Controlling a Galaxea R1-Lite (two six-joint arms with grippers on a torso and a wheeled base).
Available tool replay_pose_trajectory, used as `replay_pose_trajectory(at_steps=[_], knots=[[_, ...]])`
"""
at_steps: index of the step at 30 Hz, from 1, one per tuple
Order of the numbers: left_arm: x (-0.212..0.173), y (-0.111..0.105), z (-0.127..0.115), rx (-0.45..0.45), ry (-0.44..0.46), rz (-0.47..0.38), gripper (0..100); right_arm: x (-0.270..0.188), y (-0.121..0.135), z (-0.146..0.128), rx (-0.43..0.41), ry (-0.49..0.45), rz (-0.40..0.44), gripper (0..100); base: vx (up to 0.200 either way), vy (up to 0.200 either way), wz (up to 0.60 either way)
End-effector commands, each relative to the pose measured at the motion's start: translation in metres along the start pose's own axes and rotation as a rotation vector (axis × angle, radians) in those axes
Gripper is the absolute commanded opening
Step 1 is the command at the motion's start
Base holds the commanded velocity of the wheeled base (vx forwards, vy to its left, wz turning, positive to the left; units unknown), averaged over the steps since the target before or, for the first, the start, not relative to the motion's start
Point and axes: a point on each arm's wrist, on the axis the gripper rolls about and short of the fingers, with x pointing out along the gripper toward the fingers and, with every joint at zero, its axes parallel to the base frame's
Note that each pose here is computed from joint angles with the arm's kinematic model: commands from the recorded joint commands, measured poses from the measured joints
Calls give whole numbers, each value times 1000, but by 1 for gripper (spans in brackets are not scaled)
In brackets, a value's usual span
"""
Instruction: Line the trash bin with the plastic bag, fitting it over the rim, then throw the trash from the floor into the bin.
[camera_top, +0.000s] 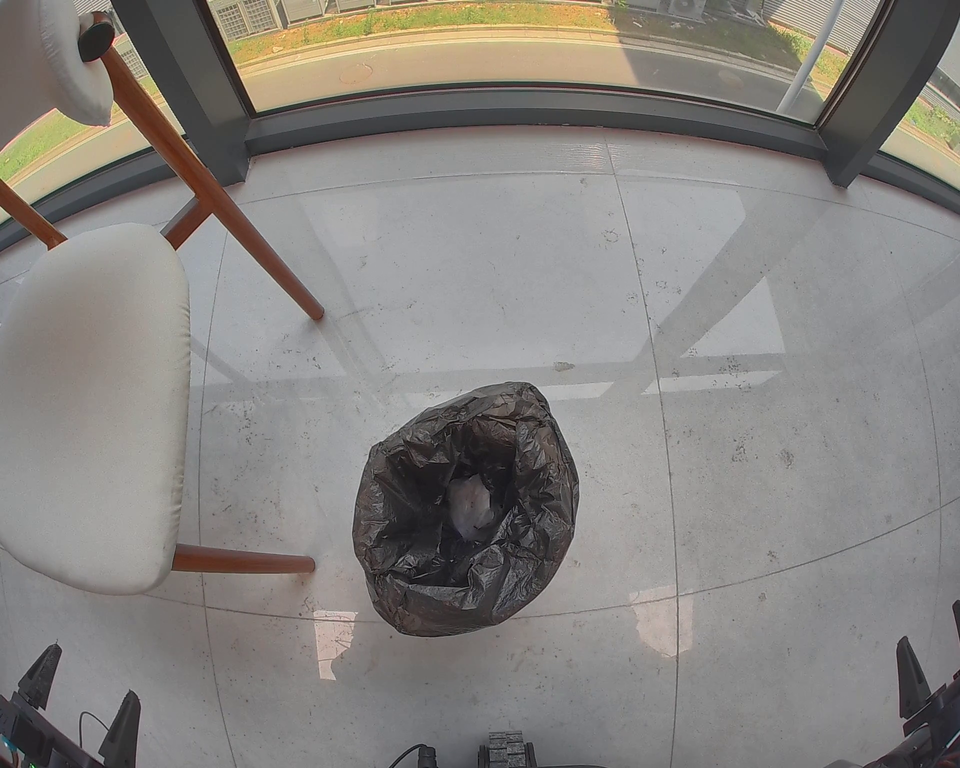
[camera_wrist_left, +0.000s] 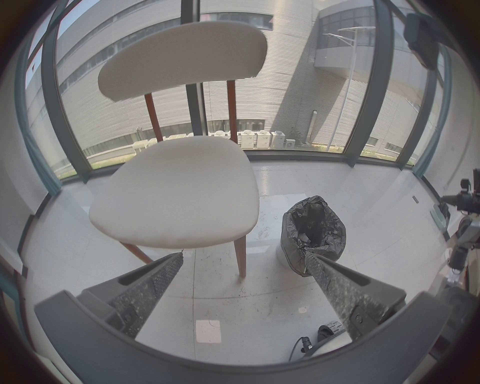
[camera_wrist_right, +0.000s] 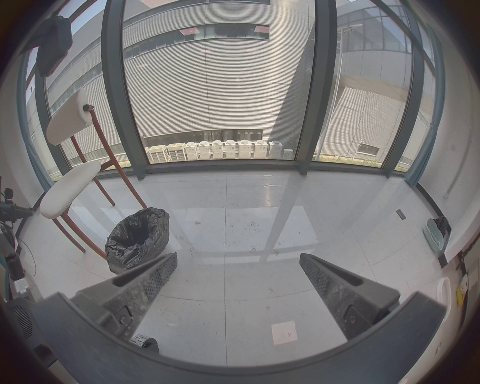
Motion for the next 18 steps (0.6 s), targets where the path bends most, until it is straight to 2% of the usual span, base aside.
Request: replay_pose_trajectory(at_steps=[1, 9, 18], knots=[[-3, -1, -5, 34, -48, 0, 100, -2, 0, -6, -2, -32, 5, 100, 0, 0, 0], [-3, -1, -6, -1, -45, 5, 100, -2, 0, -6, 2, -30, 6, 100, 0, 0, 0], [-3, 0, -5, -21, -44, 65, 100, -2, 0, -6, 2, -29, 4, 100, 0, 0, 0]])
